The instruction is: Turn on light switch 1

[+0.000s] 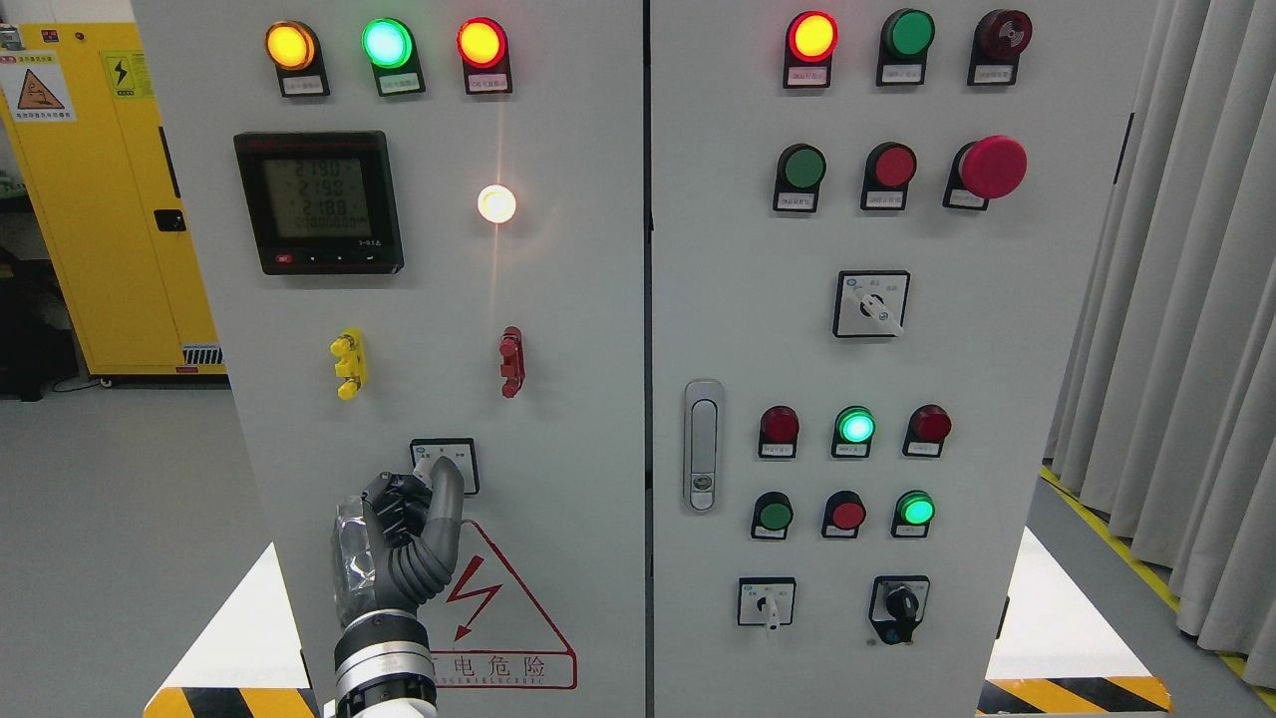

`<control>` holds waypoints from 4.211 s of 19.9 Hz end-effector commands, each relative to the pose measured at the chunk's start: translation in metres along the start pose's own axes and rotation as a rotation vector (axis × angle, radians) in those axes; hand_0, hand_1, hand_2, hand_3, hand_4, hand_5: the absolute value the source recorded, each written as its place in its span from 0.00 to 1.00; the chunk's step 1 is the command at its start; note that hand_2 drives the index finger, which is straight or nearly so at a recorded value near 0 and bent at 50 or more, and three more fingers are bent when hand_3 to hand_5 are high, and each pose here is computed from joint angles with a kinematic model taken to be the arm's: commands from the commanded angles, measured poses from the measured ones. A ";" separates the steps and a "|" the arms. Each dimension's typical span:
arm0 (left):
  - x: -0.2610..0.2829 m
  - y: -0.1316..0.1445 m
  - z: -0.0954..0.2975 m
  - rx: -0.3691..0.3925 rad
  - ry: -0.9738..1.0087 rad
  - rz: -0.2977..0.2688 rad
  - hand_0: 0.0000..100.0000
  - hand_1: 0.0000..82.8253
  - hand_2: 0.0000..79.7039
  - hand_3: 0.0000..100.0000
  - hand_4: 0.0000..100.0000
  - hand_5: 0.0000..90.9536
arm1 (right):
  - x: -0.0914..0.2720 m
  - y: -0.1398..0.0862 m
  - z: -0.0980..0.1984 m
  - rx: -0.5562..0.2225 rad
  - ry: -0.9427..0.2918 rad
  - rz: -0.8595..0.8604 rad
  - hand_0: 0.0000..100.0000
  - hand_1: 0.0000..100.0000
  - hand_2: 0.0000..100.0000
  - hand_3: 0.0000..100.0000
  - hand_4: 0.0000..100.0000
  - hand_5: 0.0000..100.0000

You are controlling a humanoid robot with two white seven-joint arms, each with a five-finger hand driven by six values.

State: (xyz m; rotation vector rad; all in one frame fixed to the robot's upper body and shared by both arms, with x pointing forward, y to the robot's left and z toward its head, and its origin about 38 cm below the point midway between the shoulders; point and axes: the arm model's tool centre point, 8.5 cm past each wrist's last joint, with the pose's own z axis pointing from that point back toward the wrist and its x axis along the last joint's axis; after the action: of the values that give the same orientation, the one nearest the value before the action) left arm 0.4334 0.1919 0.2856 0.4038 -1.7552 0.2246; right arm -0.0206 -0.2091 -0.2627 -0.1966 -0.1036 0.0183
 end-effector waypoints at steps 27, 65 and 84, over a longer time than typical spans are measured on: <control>-0.002 0.000 0.003 -0.003 -0.001 0.000 0.21 0.61 0.79 0.94 0.96 1.00 | -0.001 0.000 0.000 -0.003 0.008 -0.028 0.00 0.50 0.04 0.00 0.00 0.00; -0.418 0.198 0.398 -0.235 0.756 -0.046 0.09 0.41 0.75 0.92 0.87 0.71 | -0.001 0.000 0.000 -0.003 0.008 -0.028 0.00 0.50 0.04 0.00 0.00 0.00; -0.452 0.195 0.534 -0.472 1.652 -0.060 0.29 0.33 0.00 0.00 0.00 0.00 | -0.001 0.000 0.000 -0.002 0.008 -0.028 0.00 0.50 0.04 0.00 0.00 0.00</control>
State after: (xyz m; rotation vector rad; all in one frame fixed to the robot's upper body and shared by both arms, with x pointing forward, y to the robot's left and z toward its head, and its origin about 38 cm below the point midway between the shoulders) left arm 0.0243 0.2592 -0.2471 -0.0944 -0.4442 0.0387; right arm -0.0207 -0.2091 -0.2626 -0.1966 -0.1034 0.0183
